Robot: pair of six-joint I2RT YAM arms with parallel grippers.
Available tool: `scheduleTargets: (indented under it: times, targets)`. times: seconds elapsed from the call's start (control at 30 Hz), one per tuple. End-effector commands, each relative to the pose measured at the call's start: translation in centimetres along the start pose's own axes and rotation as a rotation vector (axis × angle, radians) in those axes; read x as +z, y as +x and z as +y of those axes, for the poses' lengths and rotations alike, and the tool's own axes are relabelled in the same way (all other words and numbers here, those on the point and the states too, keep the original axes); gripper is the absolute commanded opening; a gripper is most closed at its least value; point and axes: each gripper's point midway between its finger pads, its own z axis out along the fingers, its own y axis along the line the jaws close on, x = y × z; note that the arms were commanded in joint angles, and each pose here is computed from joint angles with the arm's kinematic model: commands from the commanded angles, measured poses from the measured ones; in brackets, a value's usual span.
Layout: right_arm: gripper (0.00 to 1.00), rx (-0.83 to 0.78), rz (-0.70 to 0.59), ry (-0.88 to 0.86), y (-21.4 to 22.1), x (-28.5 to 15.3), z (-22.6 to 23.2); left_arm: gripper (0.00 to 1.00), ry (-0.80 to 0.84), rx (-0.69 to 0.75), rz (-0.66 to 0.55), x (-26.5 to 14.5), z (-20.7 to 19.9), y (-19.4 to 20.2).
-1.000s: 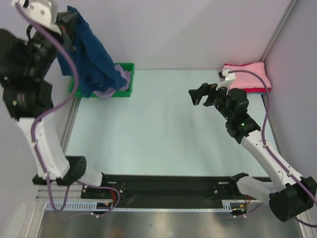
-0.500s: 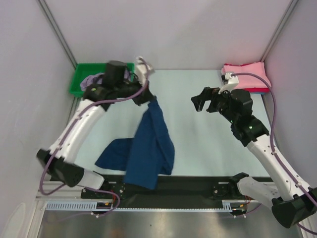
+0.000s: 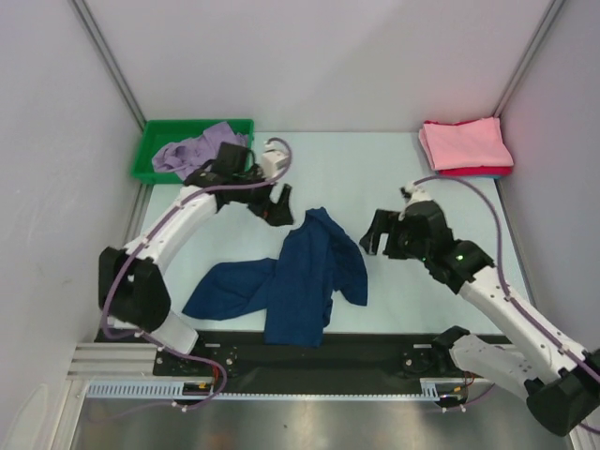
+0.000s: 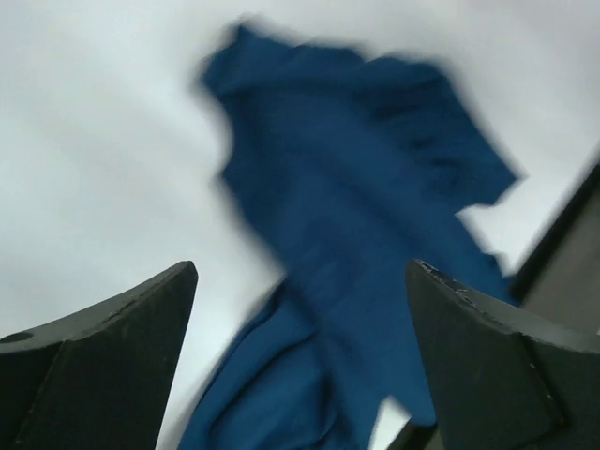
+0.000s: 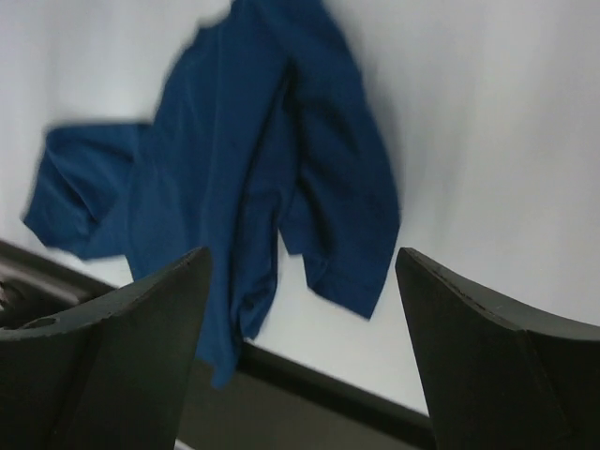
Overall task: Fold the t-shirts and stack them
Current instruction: Move the tshirt to the center of the board, then flatten the tshirt out
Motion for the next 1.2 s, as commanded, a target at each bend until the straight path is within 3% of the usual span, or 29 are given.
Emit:
scheduleTargets:
  times: [0.0,0.03,0.07,0.13,0.17,0.23,0.27,0.33,0.5,0.7,0.77,0.8,0.93,1.0,1.17]
  targets:
    - [0.86,0.038,0.077,-0.034,3.6,2.5,1.8,0.97,-0.224,0.039,0.013,-5.5,5.4,3.9]
    - [0.87,0.011,0.131,-0.033,5.3,3.8,2.4,0.93,-0.294,0.032,0.060,-6.6,7.0,6.0]
    - [0.89,0.002,0.140,-0.046,5.7,4.6,2.9,0.92,-0.289,0.070,0.151,-6.5,7.2,10.0]
    - [0.90,-0.020,0.214,-0.036,7.1,6.8,3.6,0.89,-0.310,0.119,0.256,-7.7,6.5,14.3]
    - [0.90,-0.038,0.242,-0.075,7.4,7.3,4.7,0.89,-0.277,0.142,0.354,-7.5,5.8,18.5]
    - [0.91,-0.077,0.228,-0.096,5.9,8.3,7.0,0.90,-0.351,0.184,0.423,-8.7,6.3,21.5]
    - [0.91,-0.116,0.261,-0.063,7.1,9.5,7.3,0.91,-0.343,0.179,0.482,-8.6,6.0,24.5]
    - [0.93,-0.140,0.234,-0.054,5.5,10.5,9.0,0.94,-0.375,0.182,0.504,-8.9,6.4,26.1]
    - [0.95,-0.157,0.403,0.114,8.2,14.9,7.1,0.97,-0.500,0.156,0.561,-8.6,9.3,28.5]
    - [0.95,-0.229,0.446,0.204,9.0,17.7,5.3,0.91,-0.541,0.117,0.619,-7.5,11.2,29.8]
    - [0.83,-0.225,0.462,0.197,9.3,18.4,5.0,0.75,-0.505,0.101,0.628,-6.9,11.1,30.0]
    - [0.64,-0.216,0.478,0.191,9.7,18.9,4.6,0.59,-0.480,0.092,0.620,-6.4,11.0,29.6]
    - [0.05,-0.169,0.410,0.217,6.9,19.6,2.7,0.21,-0.403,0.076,0.511,-5.0,10.6,26.3]
    - [0.00,-0.160,0.362,0.216,4.6,19.9,1.8,0.00,-0.387,0.070,0.455,-4.4,10.7,24.4]
    - [0.00,-0.161,0.238,0.161,-2.7,21.4,-1.4,0.00,-0.329,0.076,0.269,-2.6,11.4,17.1]
